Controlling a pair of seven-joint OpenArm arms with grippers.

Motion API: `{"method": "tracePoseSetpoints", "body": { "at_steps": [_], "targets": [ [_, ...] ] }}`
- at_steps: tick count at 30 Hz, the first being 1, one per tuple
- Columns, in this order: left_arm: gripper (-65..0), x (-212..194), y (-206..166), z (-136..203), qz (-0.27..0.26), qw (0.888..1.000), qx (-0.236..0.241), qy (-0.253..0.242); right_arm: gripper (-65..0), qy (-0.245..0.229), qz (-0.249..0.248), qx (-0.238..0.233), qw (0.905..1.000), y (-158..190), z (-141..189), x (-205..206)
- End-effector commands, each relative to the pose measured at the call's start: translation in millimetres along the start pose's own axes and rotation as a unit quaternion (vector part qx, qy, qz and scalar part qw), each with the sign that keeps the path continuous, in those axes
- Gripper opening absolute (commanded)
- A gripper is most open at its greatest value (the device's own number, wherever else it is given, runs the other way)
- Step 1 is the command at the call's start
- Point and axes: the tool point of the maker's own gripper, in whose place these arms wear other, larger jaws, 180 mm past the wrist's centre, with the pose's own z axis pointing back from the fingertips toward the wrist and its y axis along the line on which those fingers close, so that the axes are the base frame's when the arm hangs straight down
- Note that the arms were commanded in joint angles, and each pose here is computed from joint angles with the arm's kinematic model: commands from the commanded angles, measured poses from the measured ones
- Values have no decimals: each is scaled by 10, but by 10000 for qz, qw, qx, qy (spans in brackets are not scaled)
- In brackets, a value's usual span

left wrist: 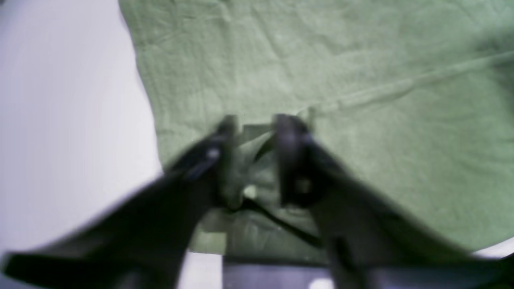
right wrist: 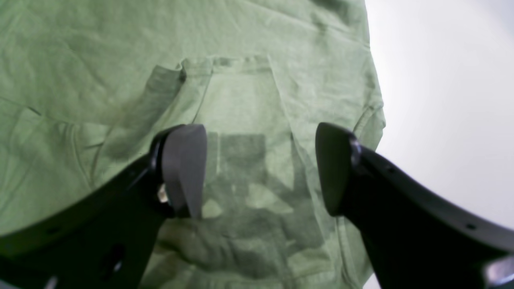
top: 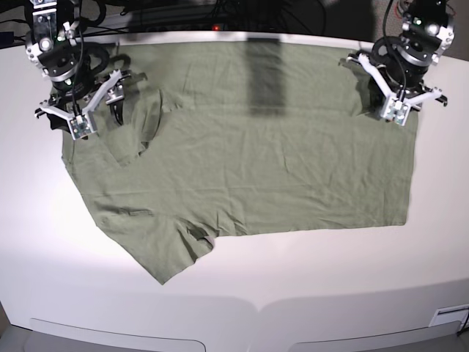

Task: Fold the T-shirt properly
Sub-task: 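Release the shirt and move both grippers along the shirt sides toward the hem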

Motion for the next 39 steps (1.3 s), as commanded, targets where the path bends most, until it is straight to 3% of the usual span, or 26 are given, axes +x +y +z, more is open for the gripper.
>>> {"method": "tracePoseSetpoints", "body": {
  "at_steps": [1,3,7,15,20,27,34,39],
  "targets": [
    [-321,105,35,30,-38,9998,51,-196,-233,-186,87,-52,9998,-46,25,113],
    [-188,106,32,30,-26,9998,42,-200,-190,-184,87,-52,9998,-46,25,112],
    [-195,124,32,31,-26,9997,44,-251,-175,-199,88,-52,9997,-46,26,117],
    [-195,431,30,72,-31,9938,41,-1107,-176,-401,-70,-31,9992,17,24,178],
    [-195,628,39,115,-36,9866,51,-1632,-176,-975,-345,-51,9946,90,16,406],
    [-195,857,138,68,-80,9813,169,-1915,-176,-1345,-749,-212,9879,57,-128,788],
    [-195,1437,397,7,-184,9642,471,-2602,-176,-2025,-1249,-223,9710,-63,-224,1413],
    [-195,1744,585,-44,-231,9590,691,-2737,-176,-2377,-1381,-191,9613,-184,-235,1793]
  ]
}}
